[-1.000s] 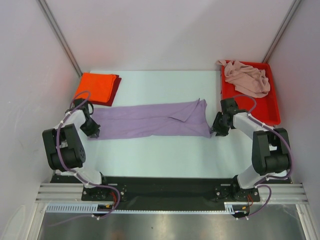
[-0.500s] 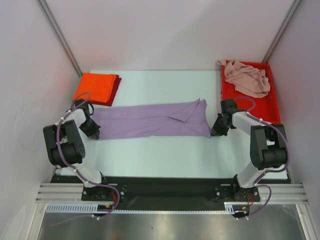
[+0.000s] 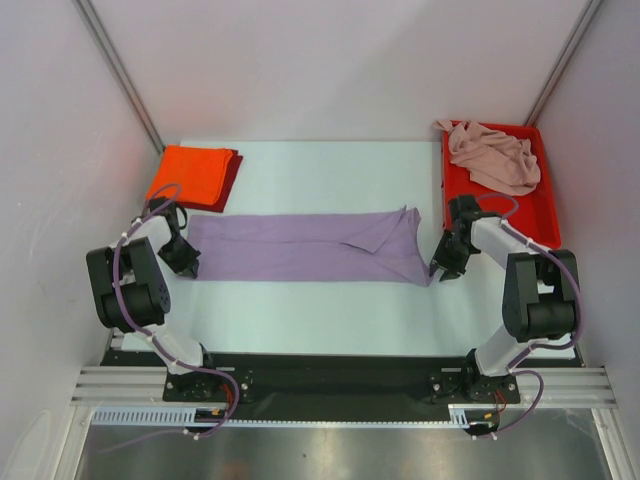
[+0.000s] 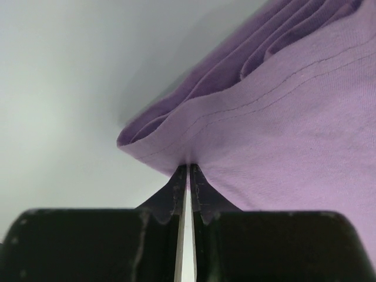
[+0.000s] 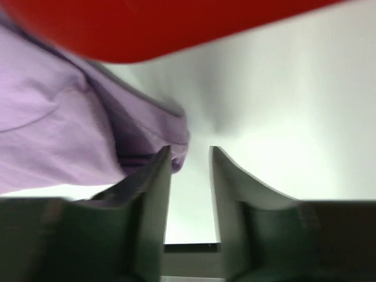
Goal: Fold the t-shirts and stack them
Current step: Fold the tshirt
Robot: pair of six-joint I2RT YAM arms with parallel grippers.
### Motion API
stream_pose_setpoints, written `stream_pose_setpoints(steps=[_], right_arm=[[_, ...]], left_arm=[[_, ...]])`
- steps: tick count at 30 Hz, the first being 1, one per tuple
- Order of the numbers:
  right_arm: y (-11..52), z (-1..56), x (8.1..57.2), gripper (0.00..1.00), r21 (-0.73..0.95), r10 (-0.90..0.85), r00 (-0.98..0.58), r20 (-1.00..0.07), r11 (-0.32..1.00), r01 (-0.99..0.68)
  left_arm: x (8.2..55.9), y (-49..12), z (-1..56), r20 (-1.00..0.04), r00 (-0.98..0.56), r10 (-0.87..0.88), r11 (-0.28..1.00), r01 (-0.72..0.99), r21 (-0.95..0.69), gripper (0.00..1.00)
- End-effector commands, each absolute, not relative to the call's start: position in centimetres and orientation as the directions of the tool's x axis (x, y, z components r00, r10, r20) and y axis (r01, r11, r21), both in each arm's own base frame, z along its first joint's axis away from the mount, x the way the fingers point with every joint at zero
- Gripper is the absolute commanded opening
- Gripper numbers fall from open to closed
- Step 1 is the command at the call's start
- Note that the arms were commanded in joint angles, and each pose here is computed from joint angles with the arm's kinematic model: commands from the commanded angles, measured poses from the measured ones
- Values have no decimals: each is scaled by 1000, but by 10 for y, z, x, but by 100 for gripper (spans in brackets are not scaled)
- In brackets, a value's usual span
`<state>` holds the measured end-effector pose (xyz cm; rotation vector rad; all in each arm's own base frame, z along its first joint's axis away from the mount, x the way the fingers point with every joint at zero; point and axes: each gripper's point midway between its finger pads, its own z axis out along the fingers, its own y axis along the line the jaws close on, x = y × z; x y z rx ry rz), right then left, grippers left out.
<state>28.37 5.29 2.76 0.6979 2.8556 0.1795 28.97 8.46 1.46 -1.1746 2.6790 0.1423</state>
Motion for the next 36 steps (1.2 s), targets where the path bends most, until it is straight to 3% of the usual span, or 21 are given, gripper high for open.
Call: stream_pose_setpoints(steps=[1, 5, 6, 9, 14, 20, 25, 26, 30, 36], right_arm=[[39, 57, 293, 42, 126, 394, -891, -227, 919, 374], [45, 87, 301, 55, 186, 333, -889, -315, 940, 286], [59, 95, 311, 57, 266, 323, -883, -341, 934, 239], [88, 96, 324, 61, 366, 274, -901, -337, 920, 142], [106, 64, 330, 61, 370, 253, -936, -246, 917, 150], [109, 52, 334, 58, 330, 211, -947, -243, 936, 124], [105, 42, 345, 40, 293, 200, -946, -257, 948, 121], [102, 42, 348, 29, 280, 199, -943, -269, 952, 121], [85, 43, 359, 12, 175, 179, -934, -310, 976, 129], [63, 27, 371, 11, 31, 165, -920, -356, 986, 165]], left_arm=[[292, 109, 20, -308, -650, -695, 669, -741, 55, 9], [289, 104, 25, -310, -647, -697, 672, -740, 34, 10], [288, 103, 26, -311, -646, -697, 673, -739, 28, 10], [288, 96, 30, -312, -650, -693, 682, -731, 7, 10], [291, 87, 44, -333, -659, -674, 704, -710, -20, 11], [293, 84, 54, -355, -660, -662, 715, -698, -36, 11], [292, 83, 48, -343, -662, -666, 713, -701, -32, 11], [291, 83, 46, -338, -665, -666, 713, -700, -27, 11], [290, 85, 43, -338, -670, -661, 716, -698, -16, 11], [289, 85, 40, -337, -668, -663, 713, -701, -12, 11]])
